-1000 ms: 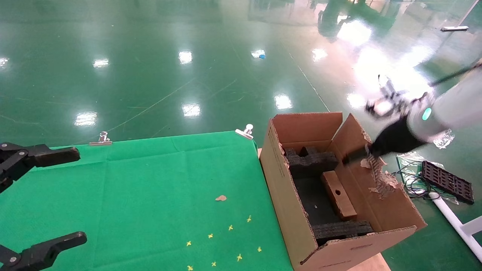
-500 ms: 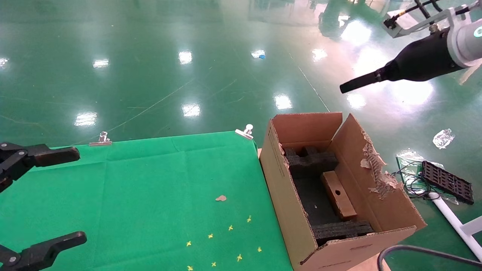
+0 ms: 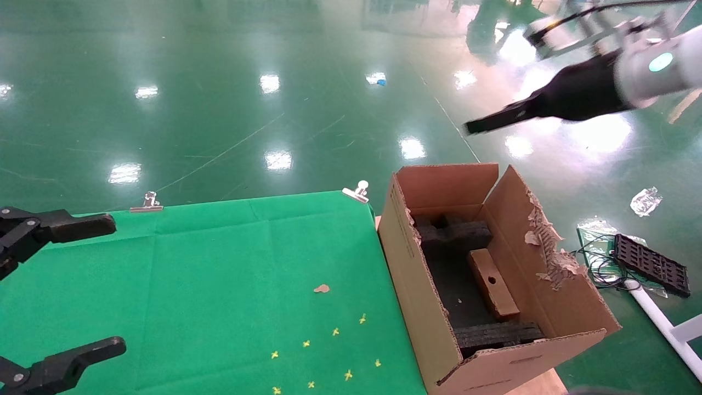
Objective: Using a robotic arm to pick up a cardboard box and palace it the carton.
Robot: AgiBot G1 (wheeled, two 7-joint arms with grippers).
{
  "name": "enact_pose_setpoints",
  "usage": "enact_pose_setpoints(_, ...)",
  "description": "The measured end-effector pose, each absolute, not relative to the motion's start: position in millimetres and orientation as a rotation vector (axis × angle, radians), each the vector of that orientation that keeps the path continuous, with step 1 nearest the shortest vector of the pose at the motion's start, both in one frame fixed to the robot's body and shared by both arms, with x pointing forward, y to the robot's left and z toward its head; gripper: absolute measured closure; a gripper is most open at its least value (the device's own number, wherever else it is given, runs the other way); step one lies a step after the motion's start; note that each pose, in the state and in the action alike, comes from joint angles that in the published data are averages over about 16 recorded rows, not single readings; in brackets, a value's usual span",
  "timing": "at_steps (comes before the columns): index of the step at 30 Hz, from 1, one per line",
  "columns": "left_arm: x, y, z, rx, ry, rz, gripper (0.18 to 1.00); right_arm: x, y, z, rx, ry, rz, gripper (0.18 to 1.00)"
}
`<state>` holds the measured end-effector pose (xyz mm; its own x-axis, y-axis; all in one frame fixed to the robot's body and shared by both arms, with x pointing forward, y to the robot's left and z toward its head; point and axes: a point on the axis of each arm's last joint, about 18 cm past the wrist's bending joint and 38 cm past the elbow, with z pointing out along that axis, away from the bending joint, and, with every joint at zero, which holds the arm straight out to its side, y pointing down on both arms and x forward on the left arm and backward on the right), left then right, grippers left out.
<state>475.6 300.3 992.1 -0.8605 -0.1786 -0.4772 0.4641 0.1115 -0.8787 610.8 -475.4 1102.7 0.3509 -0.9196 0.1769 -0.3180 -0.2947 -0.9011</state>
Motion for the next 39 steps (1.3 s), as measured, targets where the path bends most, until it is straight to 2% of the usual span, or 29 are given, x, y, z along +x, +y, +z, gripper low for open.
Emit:
enact_pose_setpoints(8, 475.6, 300.3, 992.1, 0.277, 1.924, -1.799, 0.184, 622.0, -424.5, 1068.9, -1.855, 0.862, -0.788, 0.178)
enact_pose_setpoints(17, 475.7, 300.3, 992.1, 0.277, 1.924, -1.799, 0.184, 615.5, -376.2, 1039.3, -1.856, 0.607, -0.657, 0.178)
enact_pose_setpoints(27, 475.7, 300.3, 992.1, 0.277, 1.924, -1.799, 0.184, 590.4, -338.3, 1017.7, -1.804, 0.346, -0.565, 0.178)
enact_pose_setpoints(39, 475.7, 300.3, 992.1, 0.277, 1.924, -1.799, 0.184, 544.2, -313.1, 1003.0, -1.709, 0.067, -0.524, 0.178)
